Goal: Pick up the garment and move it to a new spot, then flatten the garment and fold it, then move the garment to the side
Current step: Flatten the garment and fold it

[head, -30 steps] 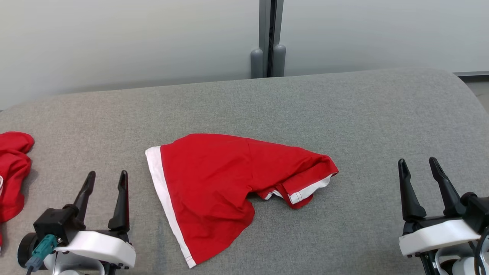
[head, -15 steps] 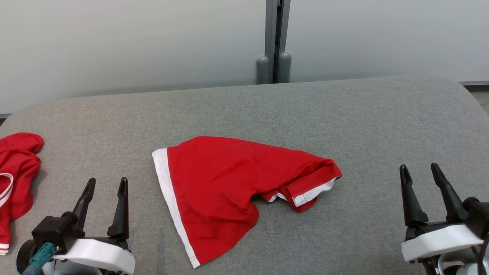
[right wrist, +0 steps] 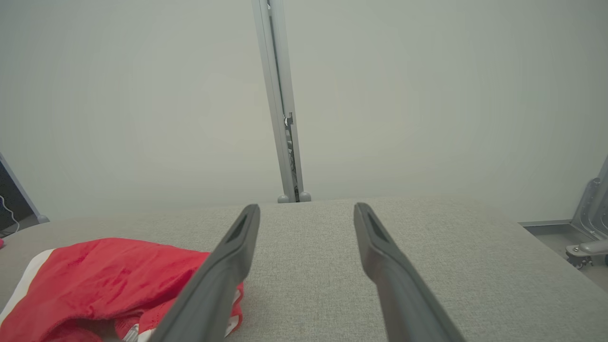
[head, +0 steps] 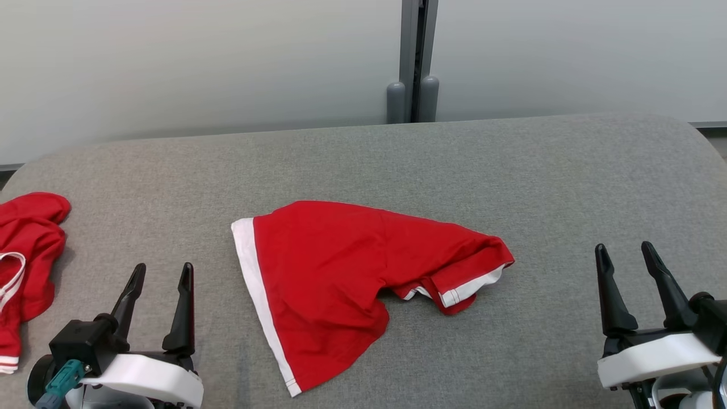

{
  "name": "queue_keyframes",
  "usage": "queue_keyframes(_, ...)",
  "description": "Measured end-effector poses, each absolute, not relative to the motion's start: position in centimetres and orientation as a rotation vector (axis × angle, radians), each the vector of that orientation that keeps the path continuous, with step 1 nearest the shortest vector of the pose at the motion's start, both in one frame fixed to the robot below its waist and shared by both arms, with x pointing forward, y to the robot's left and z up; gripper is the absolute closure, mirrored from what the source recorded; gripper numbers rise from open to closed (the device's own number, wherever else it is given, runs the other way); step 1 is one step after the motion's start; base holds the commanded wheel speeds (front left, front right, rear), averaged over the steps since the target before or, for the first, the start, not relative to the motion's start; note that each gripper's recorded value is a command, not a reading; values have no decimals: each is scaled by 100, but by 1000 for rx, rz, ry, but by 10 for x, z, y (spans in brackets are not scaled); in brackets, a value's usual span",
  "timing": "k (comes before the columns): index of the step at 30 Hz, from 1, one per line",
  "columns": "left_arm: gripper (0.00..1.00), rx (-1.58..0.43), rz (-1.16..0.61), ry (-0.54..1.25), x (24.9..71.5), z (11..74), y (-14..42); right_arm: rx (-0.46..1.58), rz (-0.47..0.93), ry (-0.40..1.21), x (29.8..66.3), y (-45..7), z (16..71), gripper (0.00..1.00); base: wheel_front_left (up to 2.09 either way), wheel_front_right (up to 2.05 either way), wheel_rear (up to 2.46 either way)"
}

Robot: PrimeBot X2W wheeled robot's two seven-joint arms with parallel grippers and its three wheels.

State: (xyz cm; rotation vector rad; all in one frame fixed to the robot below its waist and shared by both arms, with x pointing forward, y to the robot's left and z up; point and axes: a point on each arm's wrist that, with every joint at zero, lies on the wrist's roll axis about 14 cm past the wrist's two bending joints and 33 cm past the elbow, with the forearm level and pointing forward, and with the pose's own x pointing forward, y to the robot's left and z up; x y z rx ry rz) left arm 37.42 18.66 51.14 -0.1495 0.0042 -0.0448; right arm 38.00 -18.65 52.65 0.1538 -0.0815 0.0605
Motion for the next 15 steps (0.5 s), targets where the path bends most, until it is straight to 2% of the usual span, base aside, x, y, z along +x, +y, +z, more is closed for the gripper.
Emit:
queue_keyframes(4, 0, -156, -34, -4, 374, 514, 190, 151, 68, -79, 384, -185, 526, 0, 0, 0, 0)
queue_keyframes(8, 0, -164, -11, -30, 375, 521, 196, 135, 138, -88, 396, -166, 532, 0, 0, 0, 0)
queue_keyframes(15, 0, -184, 62, -69, 373, 528, 215, 121, 426, -21, 407, -73, 520, 0, 0, 0, 0)
